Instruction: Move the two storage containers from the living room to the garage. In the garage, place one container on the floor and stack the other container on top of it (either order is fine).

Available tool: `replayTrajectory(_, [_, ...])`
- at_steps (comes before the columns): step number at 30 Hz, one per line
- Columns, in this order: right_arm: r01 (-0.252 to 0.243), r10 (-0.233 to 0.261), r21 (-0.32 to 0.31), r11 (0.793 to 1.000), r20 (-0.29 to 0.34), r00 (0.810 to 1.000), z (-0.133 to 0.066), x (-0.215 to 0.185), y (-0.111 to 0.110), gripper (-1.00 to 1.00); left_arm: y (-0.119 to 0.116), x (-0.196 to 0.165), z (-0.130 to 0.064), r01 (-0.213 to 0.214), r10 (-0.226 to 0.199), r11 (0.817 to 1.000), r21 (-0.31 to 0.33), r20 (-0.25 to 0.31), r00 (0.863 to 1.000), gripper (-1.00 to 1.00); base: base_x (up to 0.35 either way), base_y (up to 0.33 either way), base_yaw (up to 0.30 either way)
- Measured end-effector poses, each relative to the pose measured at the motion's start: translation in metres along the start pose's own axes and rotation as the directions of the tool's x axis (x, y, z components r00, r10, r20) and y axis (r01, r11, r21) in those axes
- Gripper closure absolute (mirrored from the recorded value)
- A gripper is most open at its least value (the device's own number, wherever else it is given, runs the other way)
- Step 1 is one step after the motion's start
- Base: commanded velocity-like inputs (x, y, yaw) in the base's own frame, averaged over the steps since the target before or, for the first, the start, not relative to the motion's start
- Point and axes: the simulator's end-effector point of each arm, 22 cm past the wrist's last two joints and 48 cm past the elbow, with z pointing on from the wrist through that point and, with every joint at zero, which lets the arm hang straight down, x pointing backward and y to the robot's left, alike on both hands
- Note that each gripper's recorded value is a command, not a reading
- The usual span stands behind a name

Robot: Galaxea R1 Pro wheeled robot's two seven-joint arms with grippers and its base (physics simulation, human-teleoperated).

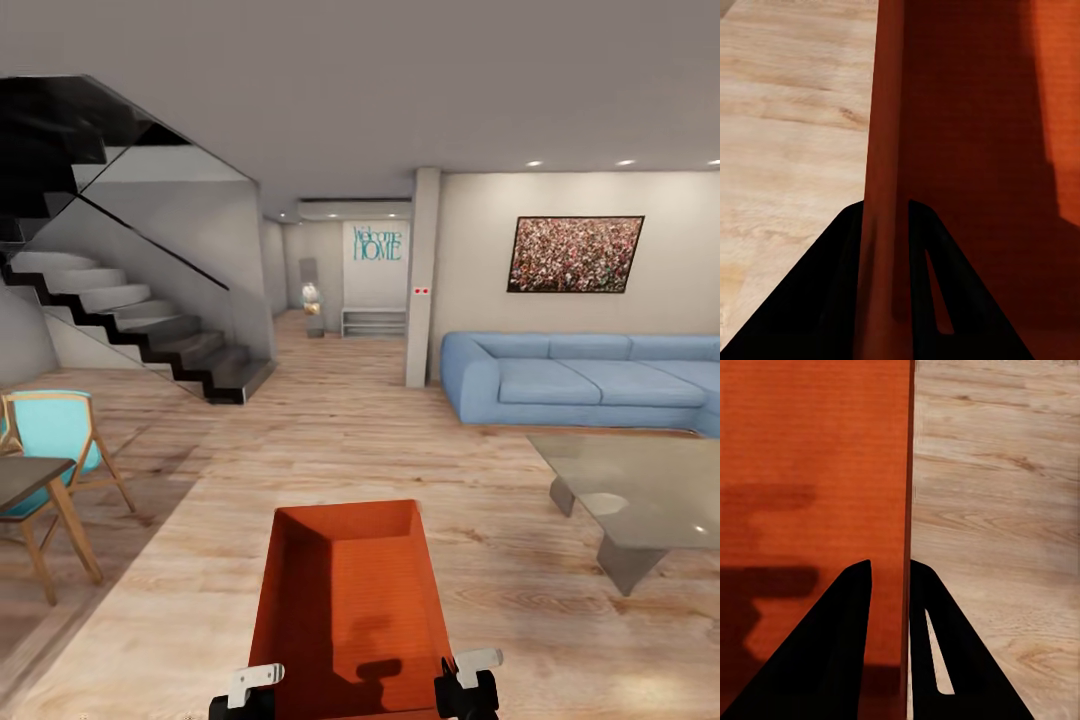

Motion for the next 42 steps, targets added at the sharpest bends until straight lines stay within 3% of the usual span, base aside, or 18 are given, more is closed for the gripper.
replayTrajectory(24, [-0.003,0.003,-0.001,1.0,-0.008,1.0,0.0,0.004,0.0,1.0,0.0,0.004,0.001,-0.002,0.002,1.0,0.0,-0.007,1.0,1.0,0.0,0.0,0.044])
replayTrajectory(42, [-0.003,0.003,-0.002,1.0,-0.013,1.0,-0.012,-0.008,0.0,1.0,0.0,-0.008,-0.013,-0.001,0.001,1.0,0.0,-0.013,1.0,1.0,0.0,0.0,0.0])
